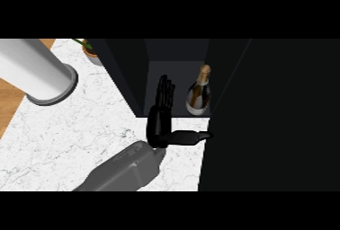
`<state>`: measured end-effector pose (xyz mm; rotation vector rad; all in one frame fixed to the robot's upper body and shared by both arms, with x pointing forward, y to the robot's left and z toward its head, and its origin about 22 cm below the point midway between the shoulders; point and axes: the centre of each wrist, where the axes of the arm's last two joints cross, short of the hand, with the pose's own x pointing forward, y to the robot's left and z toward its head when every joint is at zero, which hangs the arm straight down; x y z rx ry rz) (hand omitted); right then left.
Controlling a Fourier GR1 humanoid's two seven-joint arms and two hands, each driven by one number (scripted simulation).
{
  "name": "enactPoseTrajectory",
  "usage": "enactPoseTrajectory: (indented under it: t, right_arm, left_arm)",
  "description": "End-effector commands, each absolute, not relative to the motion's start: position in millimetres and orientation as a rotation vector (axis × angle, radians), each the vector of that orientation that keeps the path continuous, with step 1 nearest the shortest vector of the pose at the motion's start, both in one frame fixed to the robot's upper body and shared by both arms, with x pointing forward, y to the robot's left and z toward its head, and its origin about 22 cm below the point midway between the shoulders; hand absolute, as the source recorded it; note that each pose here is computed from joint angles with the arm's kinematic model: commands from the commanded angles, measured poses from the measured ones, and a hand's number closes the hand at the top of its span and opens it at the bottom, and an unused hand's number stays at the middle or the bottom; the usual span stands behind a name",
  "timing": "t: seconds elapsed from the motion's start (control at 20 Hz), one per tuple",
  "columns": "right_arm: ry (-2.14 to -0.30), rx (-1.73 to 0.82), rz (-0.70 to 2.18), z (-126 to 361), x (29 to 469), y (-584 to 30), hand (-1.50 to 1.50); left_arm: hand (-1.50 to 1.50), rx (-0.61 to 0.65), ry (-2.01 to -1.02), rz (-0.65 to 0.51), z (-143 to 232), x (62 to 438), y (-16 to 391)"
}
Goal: Pick up the wine, place it into the cabinet and close the cabinet
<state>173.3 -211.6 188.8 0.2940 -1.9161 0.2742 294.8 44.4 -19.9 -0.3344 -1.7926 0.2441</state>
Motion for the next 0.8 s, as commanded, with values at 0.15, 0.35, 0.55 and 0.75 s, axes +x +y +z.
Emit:
enactPoseTrajectory:
  t: [0.15,0.35,0.55,0.75]
  right_arm:
    - [-1.944,0.257,0.277,186.5,174.3,-211.9,-1.5]
    - [-1.928,0.239,0.274,193.9,168.6,-220.6,-1.5]
    - [-1.896,0.313,0.37,191.2,167.1,-224.5,1.5]
    - [-1.915,0.307,0.554,195.2,157.0,-227.8,1.5]
  left_arm:
    - [-1.5,-0.417,-1.827,0.161,-14.7,272.0,73.4]
    - [-1.5,-0.441,-1.823,0.128,15.3,250.6,106.2]
    - [-1.5,-0.512,-1.803,0.083,12.8,217.1,120.3]
    - [-1.5,-0.535,-1.818,0.039,28.7,212.9,145.6]
